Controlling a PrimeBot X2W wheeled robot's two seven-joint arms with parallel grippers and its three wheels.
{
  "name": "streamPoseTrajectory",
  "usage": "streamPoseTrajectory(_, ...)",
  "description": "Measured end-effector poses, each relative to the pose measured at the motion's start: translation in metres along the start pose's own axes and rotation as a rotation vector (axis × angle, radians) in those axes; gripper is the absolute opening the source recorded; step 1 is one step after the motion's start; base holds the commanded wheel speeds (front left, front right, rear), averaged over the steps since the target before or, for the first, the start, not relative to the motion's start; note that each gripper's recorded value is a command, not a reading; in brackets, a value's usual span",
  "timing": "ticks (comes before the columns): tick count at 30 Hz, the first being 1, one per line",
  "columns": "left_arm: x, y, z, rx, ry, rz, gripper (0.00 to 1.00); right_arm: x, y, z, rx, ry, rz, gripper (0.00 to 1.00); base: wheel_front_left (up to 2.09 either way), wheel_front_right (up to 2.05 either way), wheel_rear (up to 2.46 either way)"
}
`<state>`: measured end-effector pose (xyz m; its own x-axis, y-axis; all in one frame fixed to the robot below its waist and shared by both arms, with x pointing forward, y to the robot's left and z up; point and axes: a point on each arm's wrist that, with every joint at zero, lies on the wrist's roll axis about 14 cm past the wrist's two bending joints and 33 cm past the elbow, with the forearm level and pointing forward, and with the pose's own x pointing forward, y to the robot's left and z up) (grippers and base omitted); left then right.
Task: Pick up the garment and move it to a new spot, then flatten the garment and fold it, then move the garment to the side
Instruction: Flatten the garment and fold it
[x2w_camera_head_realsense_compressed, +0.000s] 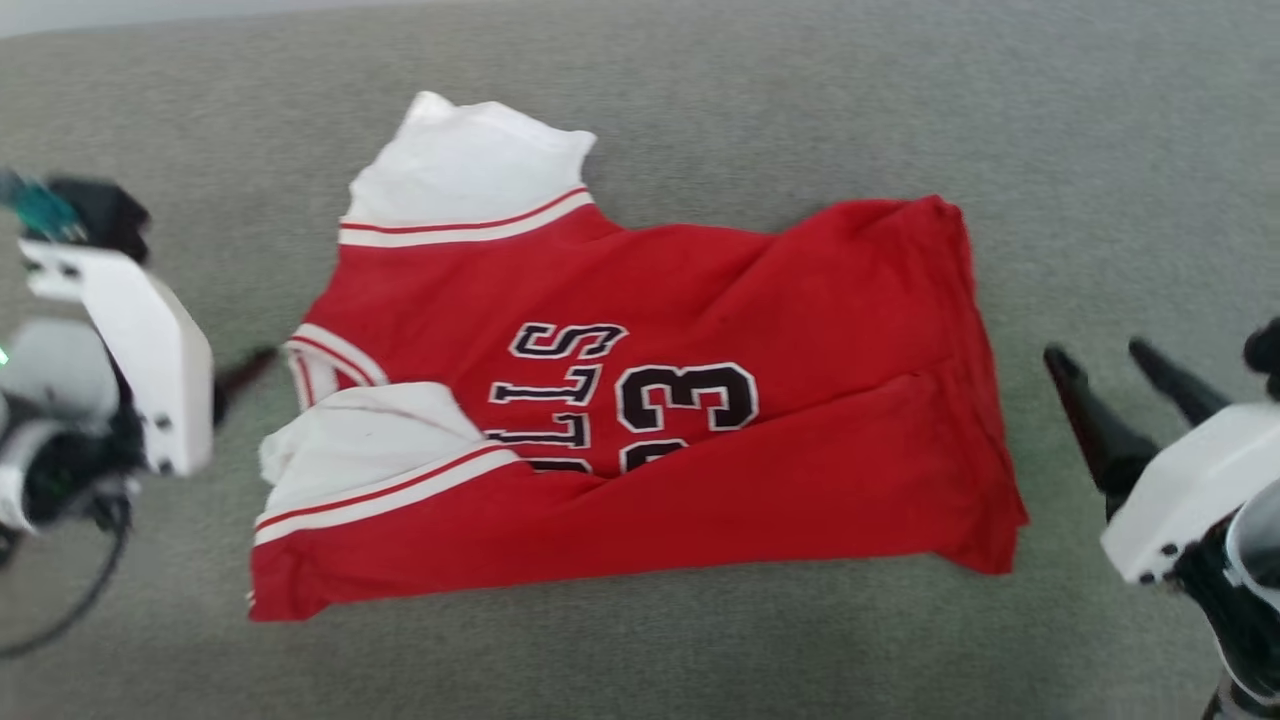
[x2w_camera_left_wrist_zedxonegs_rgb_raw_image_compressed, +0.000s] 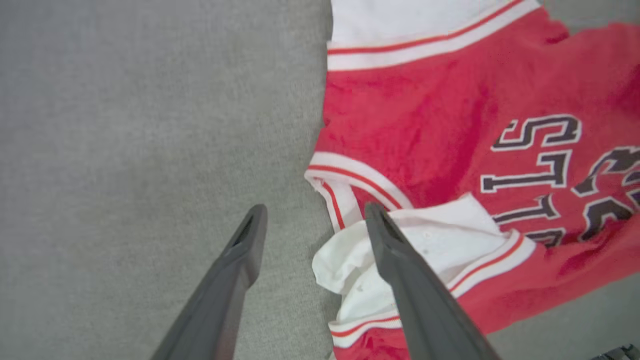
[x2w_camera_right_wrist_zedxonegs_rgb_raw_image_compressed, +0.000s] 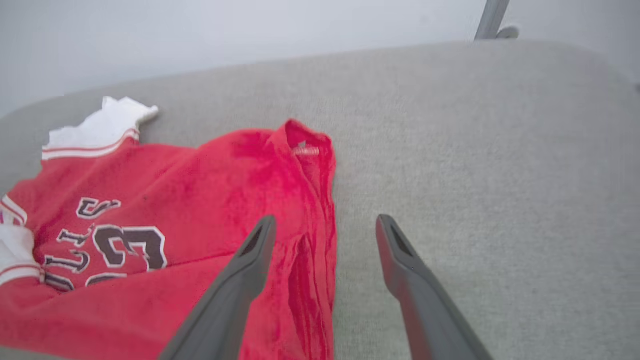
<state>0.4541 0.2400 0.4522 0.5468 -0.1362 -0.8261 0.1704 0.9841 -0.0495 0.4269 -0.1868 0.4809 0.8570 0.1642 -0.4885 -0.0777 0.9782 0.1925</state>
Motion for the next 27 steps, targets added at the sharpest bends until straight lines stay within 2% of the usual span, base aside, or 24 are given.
streamPoseTrajectory(3,0.008,-0.001,0.033,0.026,-0.065,-0.003,1.00,-0.004,0.000,0.027,-0.011,-0.153,-0.015,1.00,0.00,0.00,0.00)
streamPoseTrajectory(4,0.008,-0.001,0.033,0.026,-0.065,-0.003,1.00,-0.004,0.000,0.027,-0.011,-0.153,-0.015,1.00,0.00,0.00,0.00)
streamPoseTrajectory(9,0.029,-0.009,0.081,0.090,-0.145,-0.021,1.00,-0.013,-0.007,0.062,-0.031,-0.371,-0.052,1.00,0.00,0.00,0.00)
streamPoseTrajectory(14,0.059,-0.017,0.115,0.092,-0.174,-0.043,1.00,-0.019,-0.019,0.080,-0.051,-0.513,-0.097,1.00,0.00,0.00,0.00)
streamPoseTrajectory(20,0.103,-0.028,0.132,0.084,-0.143,-0.066,1.00,-0.014,-0.041,0.067,-0.018,-0.524,-0.149,1.00,0.00,0.00,0.00)
streamPoseTrajectory(27,0.152,-0.037,0.115,0.047,-0.004,-0.066,1.00,-0.003,-0.054,0.044,-0.003,-0.444,-0.180,1.00,0.00,0.00,0.00)
